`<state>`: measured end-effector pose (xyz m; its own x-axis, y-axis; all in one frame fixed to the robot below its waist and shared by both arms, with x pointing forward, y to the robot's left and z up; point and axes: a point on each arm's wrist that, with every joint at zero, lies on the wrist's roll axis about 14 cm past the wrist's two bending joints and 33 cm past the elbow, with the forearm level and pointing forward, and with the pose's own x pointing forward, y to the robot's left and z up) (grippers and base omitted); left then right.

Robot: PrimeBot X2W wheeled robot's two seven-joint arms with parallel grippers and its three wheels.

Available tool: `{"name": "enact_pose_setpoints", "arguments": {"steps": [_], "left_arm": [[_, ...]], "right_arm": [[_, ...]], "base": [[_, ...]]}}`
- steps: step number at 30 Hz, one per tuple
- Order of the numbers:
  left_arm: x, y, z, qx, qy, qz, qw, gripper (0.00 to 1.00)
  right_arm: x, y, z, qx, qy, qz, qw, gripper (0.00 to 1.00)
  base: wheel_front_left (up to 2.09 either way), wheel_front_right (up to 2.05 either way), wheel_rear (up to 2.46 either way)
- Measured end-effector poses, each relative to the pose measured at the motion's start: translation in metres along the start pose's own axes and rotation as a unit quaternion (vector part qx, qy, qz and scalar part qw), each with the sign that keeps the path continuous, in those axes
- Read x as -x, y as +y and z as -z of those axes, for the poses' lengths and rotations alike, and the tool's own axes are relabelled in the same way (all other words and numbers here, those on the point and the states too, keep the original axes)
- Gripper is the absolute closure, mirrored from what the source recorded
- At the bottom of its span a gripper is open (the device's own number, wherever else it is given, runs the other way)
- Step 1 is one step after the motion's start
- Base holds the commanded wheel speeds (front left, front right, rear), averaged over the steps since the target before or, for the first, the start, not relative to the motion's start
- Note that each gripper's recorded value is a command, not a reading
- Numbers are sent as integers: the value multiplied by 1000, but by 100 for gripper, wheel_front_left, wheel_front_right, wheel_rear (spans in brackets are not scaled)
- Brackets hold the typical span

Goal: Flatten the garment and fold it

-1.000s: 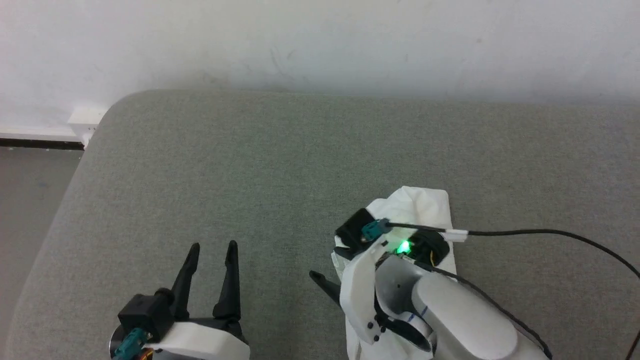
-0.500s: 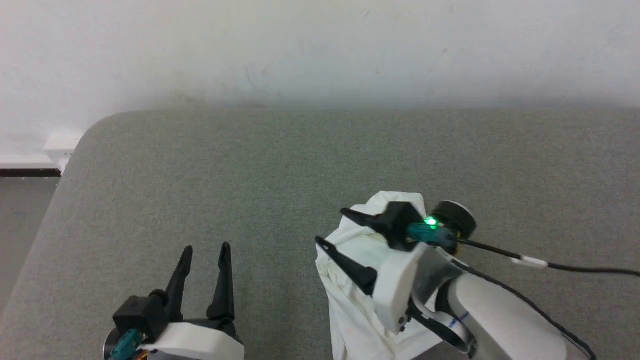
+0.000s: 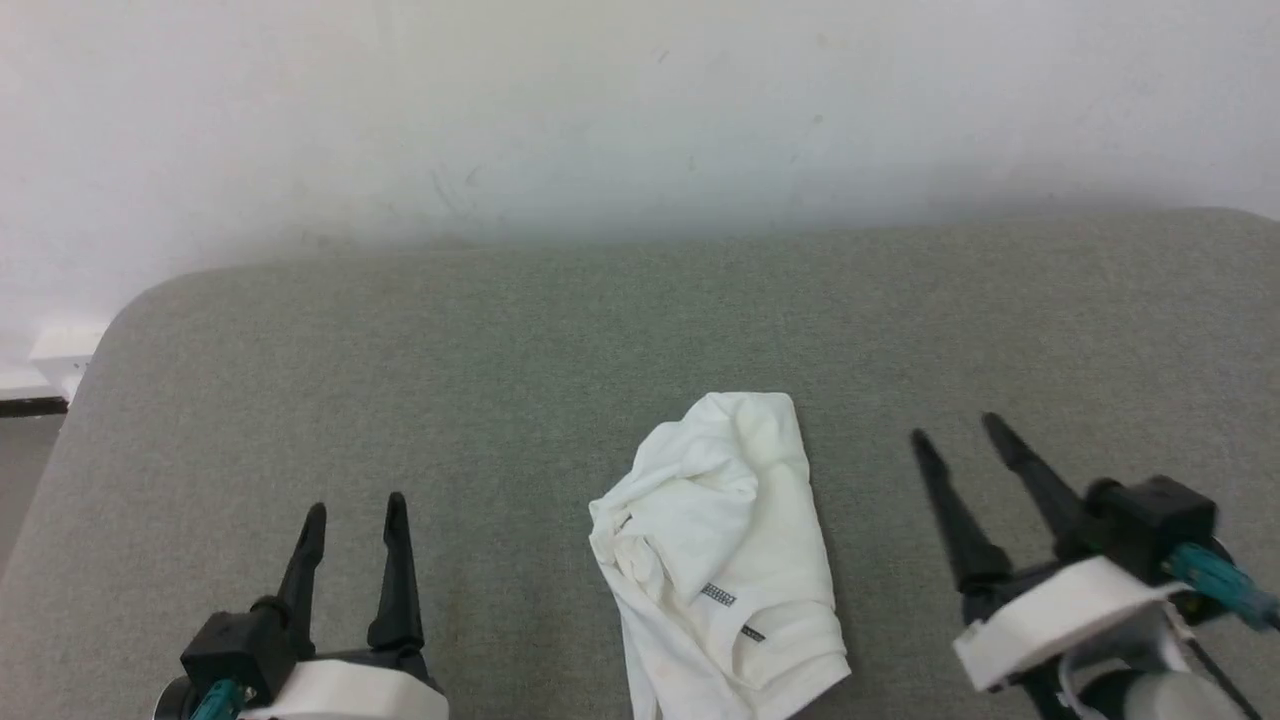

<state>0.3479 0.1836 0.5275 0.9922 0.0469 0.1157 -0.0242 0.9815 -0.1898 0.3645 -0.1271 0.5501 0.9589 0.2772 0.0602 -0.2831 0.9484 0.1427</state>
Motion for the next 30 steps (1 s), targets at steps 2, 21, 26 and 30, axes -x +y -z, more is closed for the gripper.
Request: {"name": "enact_pose_setpoints", "arguments": {"steps": [2, 21, 26, 30], "left_arm": [[0, 2, 0, -7, -1, -1, 1000, 0], [1, 19, 17, -31, 28, -15, 999, 0], [3, 19, 18, -16, 28, -19, 999, 0], [4, 25, 18, -10, 27, -35, 999, 0]], "right_arm": [[9, -15, -3, -1, -6, 30, 1000, 0], [66, -119, 87, -227, 175, 210, 935, 0], [61, -87, 135, -351, 285, 164, 877, 0], [43, -48, 153, -420, 342, 102, 834, 0]], "base": [[0, 0, 0], [0, 0, 0], [0, 0, 0], [0, 0, 0]]}}
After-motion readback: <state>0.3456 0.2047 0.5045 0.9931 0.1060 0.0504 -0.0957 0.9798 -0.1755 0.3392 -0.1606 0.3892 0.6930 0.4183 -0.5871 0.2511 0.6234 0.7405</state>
